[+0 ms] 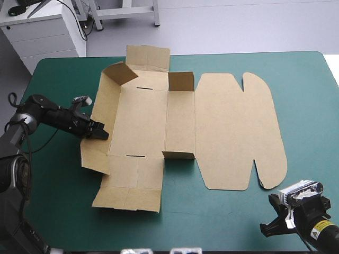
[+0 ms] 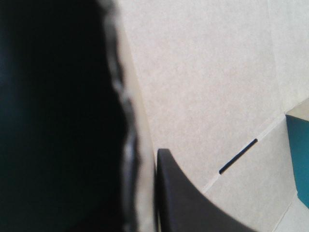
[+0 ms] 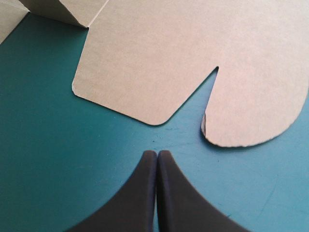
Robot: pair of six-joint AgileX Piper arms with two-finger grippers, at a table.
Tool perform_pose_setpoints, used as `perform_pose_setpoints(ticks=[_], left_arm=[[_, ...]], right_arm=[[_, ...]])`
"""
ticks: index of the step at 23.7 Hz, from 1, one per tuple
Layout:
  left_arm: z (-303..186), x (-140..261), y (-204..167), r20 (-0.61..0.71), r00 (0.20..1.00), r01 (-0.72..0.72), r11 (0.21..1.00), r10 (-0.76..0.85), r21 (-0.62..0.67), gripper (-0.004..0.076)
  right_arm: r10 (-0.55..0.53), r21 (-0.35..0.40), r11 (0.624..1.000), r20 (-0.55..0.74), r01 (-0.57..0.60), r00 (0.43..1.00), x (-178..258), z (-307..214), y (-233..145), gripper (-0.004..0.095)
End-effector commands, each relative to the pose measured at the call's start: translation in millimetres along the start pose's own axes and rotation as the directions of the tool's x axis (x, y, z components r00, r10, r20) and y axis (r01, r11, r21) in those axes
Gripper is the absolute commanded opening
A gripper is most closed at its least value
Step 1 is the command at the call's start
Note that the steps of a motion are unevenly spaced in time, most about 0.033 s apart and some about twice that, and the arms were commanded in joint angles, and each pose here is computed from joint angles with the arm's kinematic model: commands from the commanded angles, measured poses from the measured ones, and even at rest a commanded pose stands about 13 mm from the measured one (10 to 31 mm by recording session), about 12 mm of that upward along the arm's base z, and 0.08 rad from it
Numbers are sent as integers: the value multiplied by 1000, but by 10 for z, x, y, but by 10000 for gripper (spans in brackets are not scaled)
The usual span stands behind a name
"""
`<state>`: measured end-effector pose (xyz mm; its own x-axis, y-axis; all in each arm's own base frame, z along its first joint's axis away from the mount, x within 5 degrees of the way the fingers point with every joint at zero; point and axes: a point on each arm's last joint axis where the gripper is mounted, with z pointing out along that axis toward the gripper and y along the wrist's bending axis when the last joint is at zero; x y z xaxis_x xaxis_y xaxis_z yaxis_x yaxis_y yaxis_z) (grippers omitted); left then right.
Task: Fold the box
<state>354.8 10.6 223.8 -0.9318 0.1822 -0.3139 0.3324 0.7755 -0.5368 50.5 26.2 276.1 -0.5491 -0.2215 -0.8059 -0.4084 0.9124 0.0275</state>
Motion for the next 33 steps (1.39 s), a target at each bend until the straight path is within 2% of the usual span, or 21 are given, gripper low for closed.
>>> perform_pose_setpoints(ticks=[1, 2, 4, 6, 10, 11, 15, 23, 25, 31, 33], left_arm=[[-391, -270, -812, -30, 966, -259, 960, 257, -103, -8], [-416, -314, -908, -42, 958, -286, 948, 283, -140, -8], [-473, -465, -1296, -74, 906, -421, 874, 416, -243, -8], [-519, -613, -1720, -81, 832, -538, 764, 548, -356, -8], [-525, -720, -2303, -129, 653, -685, 511, 746, -519, -8], [-499, -711, -2427, -165, 607, -712, 439, 778, -547, -8], [-438, -690, -2613, -270, 514, -745, 266, 814, -612, -8], [-376, -683, -2975, -327, 375, -705, 37, 868, -709, -8], [-352, -665, -3040, -344, 348, -705, 1, 872, -710, -8], [-289, -637, -3133, -325, 289, -705, -29, 900, -708, -8], [-221, -582, -3159, -381, 226, -700, -123, 896, -704, -8]], right_arm=[[-5, 7, 1000, 81, 4, 997, -122, -40, -5, -19], [-5, 7, 1000, 81, 4, 997, -122, -40, -5, -19], [-5, 7, 1000, 81, 4, 997, -122, -40, -5, -19], [-5, 7, 1000, 81, 4, 997, -122, -40, -5, -19], [-5, 7, 1000, 81, 4, 997, -122, -40, -5, -19], [-5, 7, 1000, 81, 4, 997, -122, -40, -5, -19], [-5, 7, 1000, 81, 4, 997, -122, -40, -5, -19], [-5, 7, 1000, 81, 4, 997, -122, -40, -5, -19], [-5, 7, 1000, 81, 4, 997, -122, -40, -5, -19], [-5, 7, 1000, 81, 4, 997, -122, -40, -5, -19], [-3, 6, 1000, 81, 3, 997, -123, -40, -4, -19]])
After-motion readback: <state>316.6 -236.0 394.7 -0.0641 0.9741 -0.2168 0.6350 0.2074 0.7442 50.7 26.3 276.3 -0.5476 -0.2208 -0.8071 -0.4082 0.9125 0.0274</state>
